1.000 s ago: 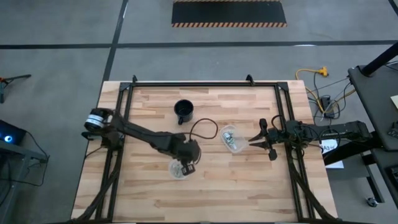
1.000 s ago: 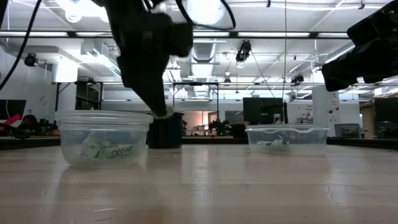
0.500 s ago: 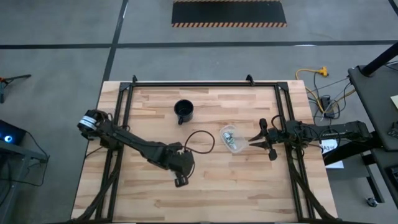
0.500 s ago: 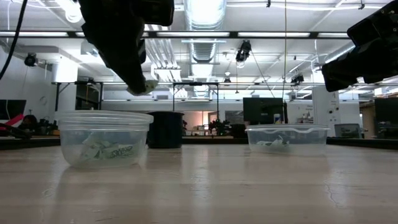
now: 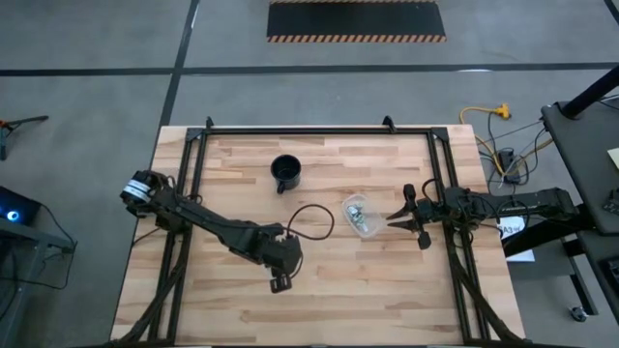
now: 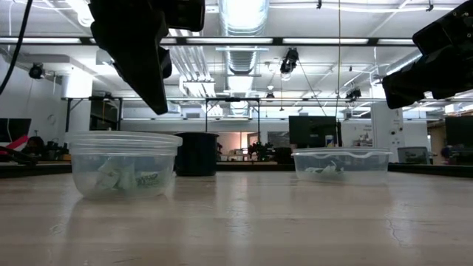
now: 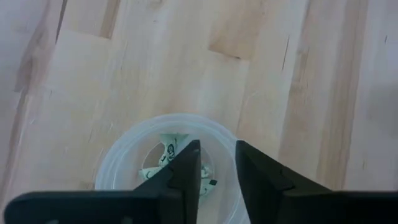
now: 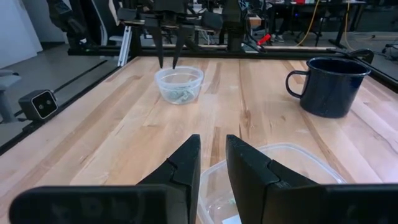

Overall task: Pick and place Stevia / Truvia into bins
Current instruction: Return to Home Position

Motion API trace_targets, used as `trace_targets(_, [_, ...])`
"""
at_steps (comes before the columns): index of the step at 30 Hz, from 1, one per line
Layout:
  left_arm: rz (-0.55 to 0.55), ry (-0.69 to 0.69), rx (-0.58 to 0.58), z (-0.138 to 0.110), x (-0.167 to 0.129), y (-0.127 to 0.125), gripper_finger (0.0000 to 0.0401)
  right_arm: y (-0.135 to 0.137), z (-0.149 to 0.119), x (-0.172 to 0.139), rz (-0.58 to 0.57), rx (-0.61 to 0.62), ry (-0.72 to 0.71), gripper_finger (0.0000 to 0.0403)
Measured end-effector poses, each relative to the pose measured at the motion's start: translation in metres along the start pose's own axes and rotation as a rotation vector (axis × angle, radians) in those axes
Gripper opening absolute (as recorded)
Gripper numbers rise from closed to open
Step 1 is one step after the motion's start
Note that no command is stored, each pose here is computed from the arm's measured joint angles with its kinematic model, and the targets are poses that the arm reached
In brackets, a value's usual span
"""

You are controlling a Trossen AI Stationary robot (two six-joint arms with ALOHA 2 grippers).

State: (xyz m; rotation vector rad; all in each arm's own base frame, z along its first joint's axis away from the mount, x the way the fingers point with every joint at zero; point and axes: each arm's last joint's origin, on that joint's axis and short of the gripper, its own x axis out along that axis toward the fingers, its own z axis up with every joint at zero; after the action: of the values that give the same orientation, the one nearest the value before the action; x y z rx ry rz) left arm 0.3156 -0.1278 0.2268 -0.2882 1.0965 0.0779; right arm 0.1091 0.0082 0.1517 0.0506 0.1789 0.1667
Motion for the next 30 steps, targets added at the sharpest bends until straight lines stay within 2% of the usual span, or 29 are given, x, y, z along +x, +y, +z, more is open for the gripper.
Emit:
trace_targets(7, [-0.003,-0.009,0.078,0.001,0.000,0.001,0.0113,0.000,0.000,0.000,0.000,0.000,0.000,0.0068])
trace_targets(16, [-0.015,-0.039,0.069,0.005,0.000,0.000,0.0116,0.000,0.000,0.000,0.000,0.000,0.000,0.0068])
trace_targets(18, [-0.027,-0.066,0.116,0.007,0.000,-0.002,0.0116,0.000,0.000,0.000,0.000,0.000,0.000,0.0068])
trace_targets(22, [-0.054,-0.156,0.283,0.015,-0.002,-0.005,0.0116,0.000,0.000,0.000,0.000,0.001,0.000,0.0068])
trace_targets(27, [-0.050,-0.240,0.390,0.026,-0.011,0.007,0.0116,0.000,0.000,0.000,0.000,0.001,0.000,0.0068])
trace_targets(30, [-0.039,-0.282,0.388,0.026,-0.014,0.023,0.0116,0.000,0.000,0.000,0.001,-0.001,0.000,0.0068])
